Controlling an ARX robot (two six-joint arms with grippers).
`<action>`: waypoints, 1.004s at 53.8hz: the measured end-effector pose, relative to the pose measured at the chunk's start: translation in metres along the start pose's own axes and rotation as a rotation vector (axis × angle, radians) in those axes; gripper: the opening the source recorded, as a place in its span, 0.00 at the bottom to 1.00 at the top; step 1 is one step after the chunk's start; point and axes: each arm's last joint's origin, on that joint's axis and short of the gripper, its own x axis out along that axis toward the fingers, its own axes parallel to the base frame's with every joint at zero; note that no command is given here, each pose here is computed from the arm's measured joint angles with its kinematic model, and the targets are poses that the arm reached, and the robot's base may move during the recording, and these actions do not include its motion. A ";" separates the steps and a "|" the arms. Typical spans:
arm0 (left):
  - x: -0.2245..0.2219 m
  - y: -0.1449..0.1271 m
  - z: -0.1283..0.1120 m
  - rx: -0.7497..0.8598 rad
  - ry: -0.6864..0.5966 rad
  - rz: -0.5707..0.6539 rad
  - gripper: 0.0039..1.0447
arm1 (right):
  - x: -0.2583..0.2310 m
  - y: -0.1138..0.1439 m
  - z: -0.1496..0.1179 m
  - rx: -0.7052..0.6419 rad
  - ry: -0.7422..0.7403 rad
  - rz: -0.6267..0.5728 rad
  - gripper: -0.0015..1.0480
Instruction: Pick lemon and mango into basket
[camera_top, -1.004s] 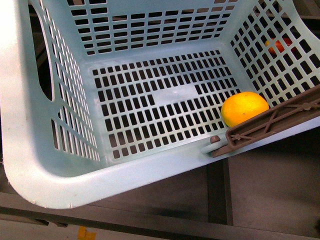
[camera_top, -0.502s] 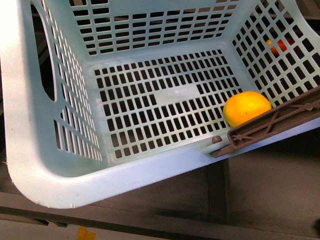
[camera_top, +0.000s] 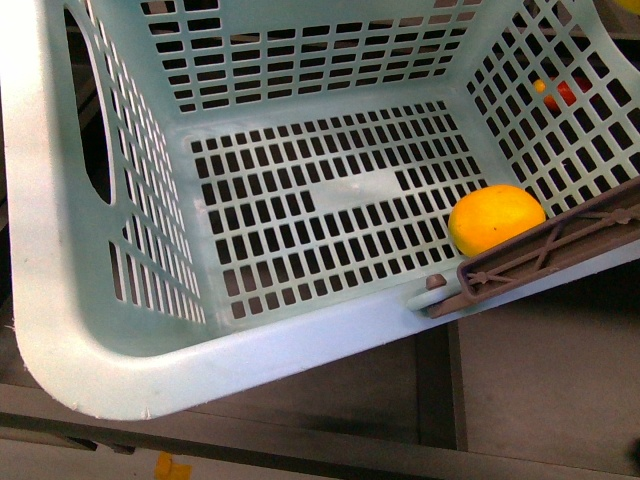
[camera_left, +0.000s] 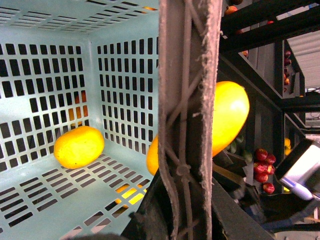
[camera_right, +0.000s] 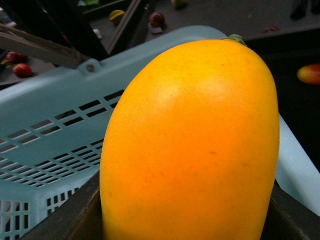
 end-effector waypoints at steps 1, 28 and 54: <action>0.000 0.000 0.000 0.000 0.000 0.000 0.06 | 0.000 0.000 0.000 0.001 0.000 -0.007 0.72; 0.000 0.000 0.000 0.001 0.000 0.001 0.06 | -0.079 -0.048 -0.011 -0.243 -0.281 -0.139 0.46; 0.000 0.000 0.000 -0.001 -0.002 0.002 0.06 | -0.120 -0.067 -0.060 -0.274 -0.277 -0.145 0.02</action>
